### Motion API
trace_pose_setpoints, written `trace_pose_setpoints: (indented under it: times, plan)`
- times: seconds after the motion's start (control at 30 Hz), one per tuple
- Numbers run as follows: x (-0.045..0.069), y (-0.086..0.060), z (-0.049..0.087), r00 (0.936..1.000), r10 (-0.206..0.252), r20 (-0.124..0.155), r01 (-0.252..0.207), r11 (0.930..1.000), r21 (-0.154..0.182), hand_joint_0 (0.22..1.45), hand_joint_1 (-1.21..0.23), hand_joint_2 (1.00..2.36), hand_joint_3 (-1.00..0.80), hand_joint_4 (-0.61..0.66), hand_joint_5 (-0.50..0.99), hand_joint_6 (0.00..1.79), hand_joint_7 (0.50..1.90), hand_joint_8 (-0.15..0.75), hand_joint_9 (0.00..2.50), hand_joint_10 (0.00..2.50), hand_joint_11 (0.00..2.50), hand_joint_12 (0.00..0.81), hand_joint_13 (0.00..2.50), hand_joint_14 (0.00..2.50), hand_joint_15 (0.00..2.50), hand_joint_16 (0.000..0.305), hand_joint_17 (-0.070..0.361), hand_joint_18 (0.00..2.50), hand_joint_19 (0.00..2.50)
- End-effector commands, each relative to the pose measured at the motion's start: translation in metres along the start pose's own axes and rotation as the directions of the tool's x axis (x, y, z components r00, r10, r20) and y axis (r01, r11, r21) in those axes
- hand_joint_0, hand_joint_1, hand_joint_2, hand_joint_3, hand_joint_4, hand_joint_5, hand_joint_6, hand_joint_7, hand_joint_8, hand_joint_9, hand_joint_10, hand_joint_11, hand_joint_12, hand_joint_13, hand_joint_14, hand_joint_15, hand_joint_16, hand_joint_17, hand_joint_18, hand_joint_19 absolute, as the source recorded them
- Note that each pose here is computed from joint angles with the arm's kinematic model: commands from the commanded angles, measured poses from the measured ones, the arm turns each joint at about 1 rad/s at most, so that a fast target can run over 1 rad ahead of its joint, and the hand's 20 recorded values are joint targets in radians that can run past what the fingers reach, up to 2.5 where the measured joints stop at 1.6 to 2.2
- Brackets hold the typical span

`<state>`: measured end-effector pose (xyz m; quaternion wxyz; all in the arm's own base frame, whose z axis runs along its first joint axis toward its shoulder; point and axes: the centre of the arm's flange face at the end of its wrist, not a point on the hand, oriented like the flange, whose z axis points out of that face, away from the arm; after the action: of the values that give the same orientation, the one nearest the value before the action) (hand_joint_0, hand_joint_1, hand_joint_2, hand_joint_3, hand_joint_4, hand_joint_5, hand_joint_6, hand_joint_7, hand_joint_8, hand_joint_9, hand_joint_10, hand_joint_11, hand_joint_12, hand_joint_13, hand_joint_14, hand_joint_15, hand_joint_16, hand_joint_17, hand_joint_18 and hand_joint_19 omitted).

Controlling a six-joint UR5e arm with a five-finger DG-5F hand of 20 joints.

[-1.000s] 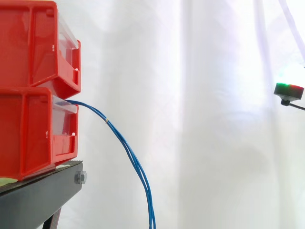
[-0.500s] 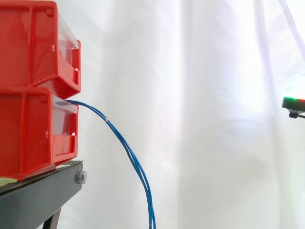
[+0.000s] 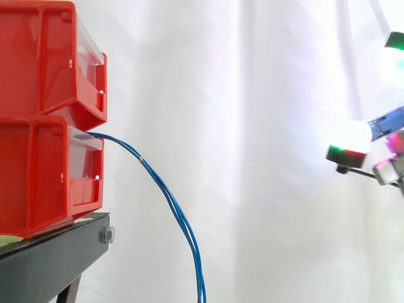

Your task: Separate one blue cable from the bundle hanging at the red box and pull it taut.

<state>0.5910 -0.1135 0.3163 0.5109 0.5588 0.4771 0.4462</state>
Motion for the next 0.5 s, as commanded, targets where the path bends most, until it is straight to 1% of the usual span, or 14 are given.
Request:
trace_pose_setpoints:
  times: [0.0,0.03,0.07,0.17,0.2,0.23,0.27,0.33,0.37,0.4,0.43,0.47]
  plan:
    - [0.007,-0.003,0.014,1.0,-0.001,0.005,0.001,0.999,-0.044,0.62,-0.58,1.0,-0.44,0.34,-0.15,0.5,0.91,0.371,0.99,0.01,0.62,0.378,0.78,0.01,0.4,0.049,0.11,0.73,0.6]
    - [0.009,-0.014,0.024,1.0,-0.002,0.009,0.002,0.9997,-0.026,0.62,-0.58,1.01,-0.44,0.34,-0.15,0.5,0.91,0.371,0.99,0.01,0.62,0.379,0.78,0.01,0.4,0.049,0.11,0.73,0.6]
    - [0.012,-0.017,0.031,1.0,0.002,0.007,-0.001,0.9998,-0.022,0.62,-0.58,1.0,-0.44,0.34,-0.15,0.5,0.9,0.371,0.99,0.01,0.62,0.379,0.78,0.01,0.4,0.049,0.11,0.73,0.6]
    - [0.016,-0.019,0.041,1.0,0.002,0.004,-0.002,0.9998,-0.017,0.62,-0.58,1.0,-0.44,0.34,-0.15,0.5,0.9,0.372,0.99,0.01,0.62,0.376,0.78,0.01,0.4,0.049,0.11,0.73,0.6]
    - [0.021,-0.02,0.051,1.0,-0.003,0.003,0.003,0.9998,-0.017,0.62,-0.58,1.01,-0.44,0.34,-0.15,0.5,0.9,0.372,0.99,0.01,0.62,0.379,0.78,0.01,0.4,0.049,0.11,0.73,0.6]
    - [0.022,-0.023,0.054,1.0,-0.004,0.003,0.004,0.9999,-0.014,0.62,-0.58,1.0,-0.44,0.34,-0.15,0.5,0.9,0.374,0.99,0.01,0.62,0.379,0.78,0.01,0.4,0.049,0.11,0.74,0.6]
    - [0.025,-0.024,0.063,0.9999,-0.003,0.014,0.004,0.9998,-0.018,0.62,-0.58,1.0,-0.44,0.34,-0.15,0.5,0.91,0.372,0.99,0.01,0.62,0.38,0.78,0.01,0.39,0.049,0.11,0.74,0.6]
    - [0.027,-0.031,0.072,0.9998,-0.003,0.022,0.004,0.9999,-0.012,0.62,-0.58,1.01,-0.44,0.34,-0.15,0.5,0.9,0.374,0.99,0.01,0.62,0.378,0.78,0.01,0.4,0.049,0.11,0.74,0.6]
    - [0.03,-0.035,0.081,0.9998,-0.002,0.02,0.002,0.9999,-0.012,0.62,-0.58,1.0,-0.44,0.34,-0.15,0.5,0.9,0.374,0.99,0.01,0.62,0.379,0.78,0.01,0.4,0.049,0.11,0.74,0.6]
    - [0.031,-0.041,0.087,0.9998,-0.002,0.02,0.002,1.0,-0.006,0.62,-0.58,1.0,-0.44,0.34,-0.15,0.5,0.9,0.374,0.99,0.01,0.61,0.38,0.78,0.01,0.4,0.049,0.11,0.74,0.6]
    - [0.033,-0.042,0.092,0.9998,-0.002,0.02,0.002,1.0,-0.007,0.62,-0.58,1.0,-0.44,0.34,-0.15,0.5,0.9,0.372,0.99,0.01,0.61,0.379,0.78,0.01,0.4,0.049,0.11,0.74,0.6]
    - [0.033,-0.042,0.092,0.9998,-0.002,0.02,0.002,1.0,-0.007,0.62,-0.58,1.0,-0.44,0.34,-0.15,0.5,0.9,0.371,0.99,0.01,0.61,0.38,0.78,0.01,0.4,0.049,0.11,0.74,0.6]
